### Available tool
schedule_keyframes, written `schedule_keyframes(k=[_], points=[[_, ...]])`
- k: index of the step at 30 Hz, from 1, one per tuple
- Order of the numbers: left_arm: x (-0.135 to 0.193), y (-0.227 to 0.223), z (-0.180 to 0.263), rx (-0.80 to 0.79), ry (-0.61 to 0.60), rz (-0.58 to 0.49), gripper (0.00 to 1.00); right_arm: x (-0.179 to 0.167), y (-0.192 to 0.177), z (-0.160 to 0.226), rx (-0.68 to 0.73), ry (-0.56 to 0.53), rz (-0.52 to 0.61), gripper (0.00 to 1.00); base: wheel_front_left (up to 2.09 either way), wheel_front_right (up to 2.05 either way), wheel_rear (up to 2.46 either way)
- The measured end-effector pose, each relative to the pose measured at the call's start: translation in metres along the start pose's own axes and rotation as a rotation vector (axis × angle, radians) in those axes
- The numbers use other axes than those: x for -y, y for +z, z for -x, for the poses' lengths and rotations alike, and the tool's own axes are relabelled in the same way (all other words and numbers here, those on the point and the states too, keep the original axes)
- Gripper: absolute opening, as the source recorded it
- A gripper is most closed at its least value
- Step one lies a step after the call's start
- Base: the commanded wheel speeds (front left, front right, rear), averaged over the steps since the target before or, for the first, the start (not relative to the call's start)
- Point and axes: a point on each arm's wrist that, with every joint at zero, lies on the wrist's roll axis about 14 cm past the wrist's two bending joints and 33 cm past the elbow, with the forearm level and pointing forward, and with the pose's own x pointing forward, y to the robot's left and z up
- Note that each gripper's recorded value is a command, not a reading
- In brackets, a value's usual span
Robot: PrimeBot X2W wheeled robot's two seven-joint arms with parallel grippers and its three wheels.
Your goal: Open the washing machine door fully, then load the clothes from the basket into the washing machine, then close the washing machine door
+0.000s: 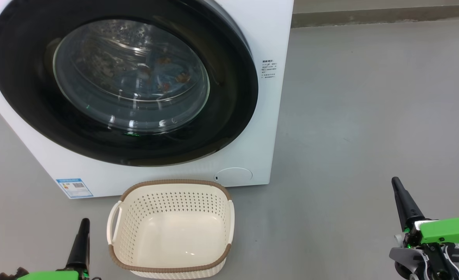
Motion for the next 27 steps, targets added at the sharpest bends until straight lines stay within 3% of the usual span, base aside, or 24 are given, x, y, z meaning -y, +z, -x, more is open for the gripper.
schedule_keyframes(k=[13, 27], points=[[0.0029, -0.0006, 0.0004, 0.0, -0.02, 0.117, 0.0, -0.0036, 0.0044, 0.0005, 0.009, 0.018, -0.119, 0.0, 0.0, 0.0, 0.0], [0.0036, -0.0003, -0.0001, 0.002, -0.022, 0.122, 0.0, -0.0039, 0.0032, 0.0006, 0.012, 0.02, -0.145, 0.0, 0.0, 0.0, 0.0]])
